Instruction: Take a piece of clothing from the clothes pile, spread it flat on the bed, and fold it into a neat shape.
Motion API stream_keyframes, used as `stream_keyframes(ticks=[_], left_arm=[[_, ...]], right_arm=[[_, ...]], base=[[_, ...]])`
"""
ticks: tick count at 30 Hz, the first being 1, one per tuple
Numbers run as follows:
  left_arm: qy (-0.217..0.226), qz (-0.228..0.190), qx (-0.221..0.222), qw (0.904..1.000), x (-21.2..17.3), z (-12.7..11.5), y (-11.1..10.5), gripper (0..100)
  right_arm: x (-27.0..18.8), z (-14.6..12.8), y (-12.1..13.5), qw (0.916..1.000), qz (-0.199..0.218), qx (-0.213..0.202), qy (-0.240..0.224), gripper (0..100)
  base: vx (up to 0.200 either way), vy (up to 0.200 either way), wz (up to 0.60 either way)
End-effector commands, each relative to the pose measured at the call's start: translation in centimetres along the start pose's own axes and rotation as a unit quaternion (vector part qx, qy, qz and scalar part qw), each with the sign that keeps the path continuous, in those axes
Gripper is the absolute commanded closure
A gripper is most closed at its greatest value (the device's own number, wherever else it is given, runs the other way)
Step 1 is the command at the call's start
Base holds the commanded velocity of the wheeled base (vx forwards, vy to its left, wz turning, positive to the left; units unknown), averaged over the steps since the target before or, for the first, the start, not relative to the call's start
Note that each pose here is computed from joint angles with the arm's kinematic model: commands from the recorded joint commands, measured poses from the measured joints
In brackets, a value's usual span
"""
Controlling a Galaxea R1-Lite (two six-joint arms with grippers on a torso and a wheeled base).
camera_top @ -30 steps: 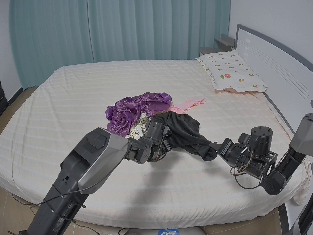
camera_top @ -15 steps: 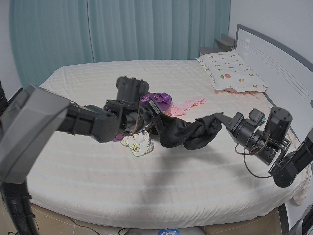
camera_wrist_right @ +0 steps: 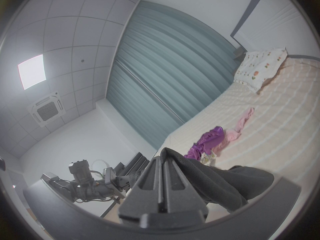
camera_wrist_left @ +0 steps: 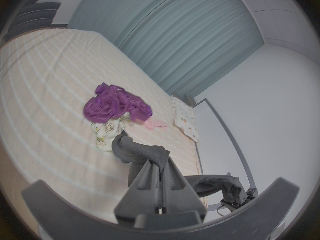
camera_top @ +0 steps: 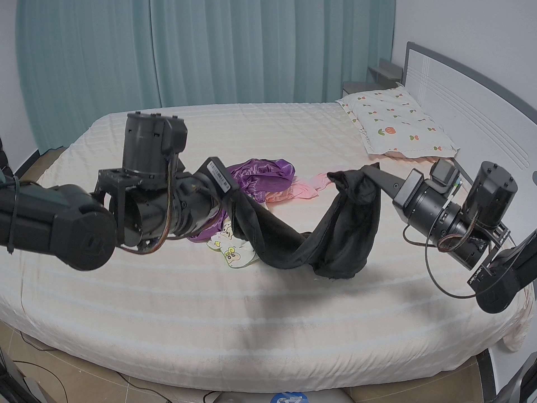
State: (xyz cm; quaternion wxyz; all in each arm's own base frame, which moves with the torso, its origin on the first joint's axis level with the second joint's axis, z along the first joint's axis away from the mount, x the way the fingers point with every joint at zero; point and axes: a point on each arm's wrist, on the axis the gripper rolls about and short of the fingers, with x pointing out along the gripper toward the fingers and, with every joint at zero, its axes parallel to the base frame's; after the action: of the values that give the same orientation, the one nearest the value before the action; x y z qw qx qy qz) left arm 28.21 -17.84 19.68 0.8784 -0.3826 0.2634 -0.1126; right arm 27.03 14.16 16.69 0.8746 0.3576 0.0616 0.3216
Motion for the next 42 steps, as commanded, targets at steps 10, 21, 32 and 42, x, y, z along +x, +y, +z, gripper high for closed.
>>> stream_keyframes(ticks=[10,21,32,42], left_arm=[[0.031,0.036,-0.026,0.9985,-1.4,-2.0,2.5,100],[0.030,0.034,-0.027,0.9986,-1.5,-1.9,2.4,100],[0.014,0.040,-0.039,0.9983,-1.6,-0.9,2.8,100],[-0.003,0.034,-0.047,0.9983,-3.1,0.2,3.0,100]], right_arm=[[2.0,-3.2,-0.9,0.9989,-0.006,0.009,0.045,100],[1.6,-2.4,-0.1,0.9995,0.004,0.006,0.031,100],[1.5,-2.1,0.2,0.9997,0.008,0.003,0.024,100],[1.7,-1.6,0.7,0.9997,0.013,-0.006,0.017,100]], base=[[-0.120,0.000,0.00],[-0.055,0.000,0.00],[0.000,0.073,0.00],[0.000,0.200,0.00]])
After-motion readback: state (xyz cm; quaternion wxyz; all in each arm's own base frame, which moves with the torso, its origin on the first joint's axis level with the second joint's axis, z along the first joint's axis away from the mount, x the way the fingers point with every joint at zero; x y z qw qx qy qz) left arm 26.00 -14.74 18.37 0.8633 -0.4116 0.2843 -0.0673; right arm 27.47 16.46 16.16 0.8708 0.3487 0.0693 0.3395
